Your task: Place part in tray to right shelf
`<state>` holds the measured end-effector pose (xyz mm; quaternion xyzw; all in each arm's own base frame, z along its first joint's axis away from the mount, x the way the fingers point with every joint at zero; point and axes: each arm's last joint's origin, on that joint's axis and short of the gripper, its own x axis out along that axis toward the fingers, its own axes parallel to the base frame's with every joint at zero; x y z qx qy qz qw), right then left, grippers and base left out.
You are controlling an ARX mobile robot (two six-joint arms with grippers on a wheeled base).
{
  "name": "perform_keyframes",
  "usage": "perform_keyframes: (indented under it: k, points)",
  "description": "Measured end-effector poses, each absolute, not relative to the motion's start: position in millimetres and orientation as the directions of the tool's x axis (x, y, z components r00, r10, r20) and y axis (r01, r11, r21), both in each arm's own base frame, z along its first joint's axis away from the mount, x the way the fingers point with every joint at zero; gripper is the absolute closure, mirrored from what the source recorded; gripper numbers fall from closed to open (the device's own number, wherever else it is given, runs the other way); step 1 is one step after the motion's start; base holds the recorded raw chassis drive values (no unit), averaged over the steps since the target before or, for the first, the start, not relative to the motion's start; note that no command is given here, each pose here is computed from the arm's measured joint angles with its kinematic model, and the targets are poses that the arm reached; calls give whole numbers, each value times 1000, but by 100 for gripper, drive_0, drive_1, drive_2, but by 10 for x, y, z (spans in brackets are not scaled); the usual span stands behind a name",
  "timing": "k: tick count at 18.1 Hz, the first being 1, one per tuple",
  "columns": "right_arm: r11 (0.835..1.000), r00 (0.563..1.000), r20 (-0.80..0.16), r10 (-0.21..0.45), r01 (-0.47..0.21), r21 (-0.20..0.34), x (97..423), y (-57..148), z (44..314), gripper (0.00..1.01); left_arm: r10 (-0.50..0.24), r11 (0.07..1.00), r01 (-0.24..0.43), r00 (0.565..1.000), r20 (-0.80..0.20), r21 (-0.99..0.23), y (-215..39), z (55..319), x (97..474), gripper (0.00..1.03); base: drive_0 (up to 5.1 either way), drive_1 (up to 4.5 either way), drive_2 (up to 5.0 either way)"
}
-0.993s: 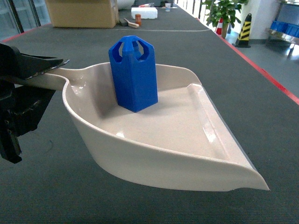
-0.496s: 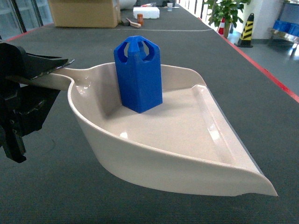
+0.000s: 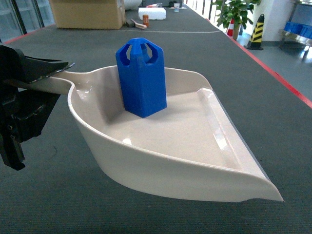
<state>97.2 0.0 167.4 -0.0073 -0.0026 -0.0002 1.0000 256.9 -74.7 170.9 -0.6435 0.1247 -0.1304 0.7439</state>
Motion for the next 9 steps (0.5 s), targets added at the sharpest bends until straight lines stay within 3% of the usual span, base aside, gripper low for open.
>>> perform_keyframes:
  k: [4, 6, 9]
  points:
    - [1000, 1000, 5, 0, 0, -15, 972, 0, 1674, 99, -354, 137, 34, 935, -17, -990, -747, 1709, 2569, 88, 0, 0, 0]
    - [1000, 1000, 6, 0, 0, -15, 972, 0, 1675, 37, -345, 138, 32, 938, -18, -990, -732, 1708, 2572, 88, 238, -135, -135]
    - [1000, 1000, 5, 0, 0, -15, 972, 0, 1674, 6, -353, 139, 32, 936, -19, -990, -742, 1707, 2569, 88, 482, -263, -263]
